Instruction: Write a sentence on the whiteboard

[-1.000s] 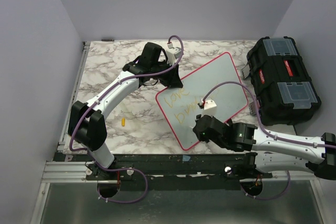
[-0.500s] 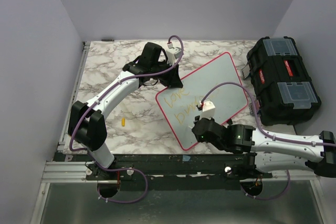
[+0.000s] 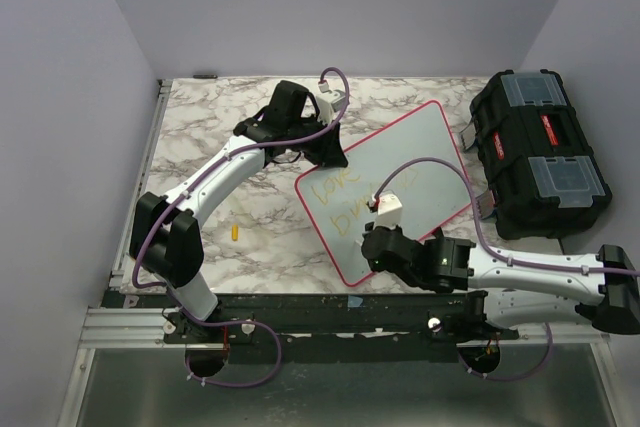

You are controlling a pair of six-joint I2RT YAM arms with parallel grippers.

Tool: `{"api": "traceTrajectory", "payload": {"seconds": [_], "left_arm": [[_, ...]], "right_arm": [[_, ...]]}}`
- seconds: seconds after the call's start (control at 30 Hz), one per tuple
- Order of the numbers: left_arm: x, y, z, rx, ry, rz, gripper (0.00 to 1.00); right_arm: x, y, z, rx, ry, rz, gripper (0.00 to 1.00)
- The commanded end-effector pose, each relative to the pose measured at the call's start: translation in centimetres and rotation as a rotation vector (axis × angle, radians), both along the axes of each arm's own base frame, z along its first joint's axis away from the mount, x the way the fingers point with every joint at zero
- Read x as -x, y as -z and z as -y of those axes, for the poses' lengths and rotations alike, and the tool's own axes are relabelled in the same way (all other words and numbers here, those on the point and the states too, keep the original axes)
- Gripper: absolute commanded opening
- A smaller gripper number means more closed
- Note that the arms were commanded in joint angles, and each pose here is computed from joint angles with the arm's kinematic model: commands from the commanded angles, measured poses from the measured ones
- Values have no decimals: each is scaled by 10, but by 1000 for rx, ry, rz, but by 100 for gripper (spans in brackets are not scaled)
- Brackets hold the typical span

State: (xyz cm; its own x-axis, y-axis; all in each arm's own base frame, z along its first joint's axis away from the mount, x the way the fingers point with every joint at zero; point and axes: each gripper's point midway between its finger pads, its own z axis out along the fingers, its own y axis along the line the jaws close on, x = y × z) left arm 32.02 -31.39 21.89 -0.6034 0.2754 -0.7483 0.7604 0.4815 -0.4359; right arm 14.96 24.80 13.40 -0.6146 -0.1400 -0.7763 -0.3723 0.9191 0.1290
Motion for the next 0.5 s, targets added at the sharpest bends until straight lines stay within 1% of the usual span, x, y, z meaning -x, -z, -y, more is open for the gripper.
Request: {"api": "traceTrajectory", "payload": {"seconds": [0.0,0.27,0.47], "left_arm": [[-3,-6,1,-22,40,106,0],[-3,-7,1,-21,40,107,0],[-2,-7,1,-20,41,108,0]], "right_arm": [[3,8,-14,1,-40,-13,1],[14,19,-19,19,-89,-61,1],[18,30,-9,48,-65,-93,1]]}}
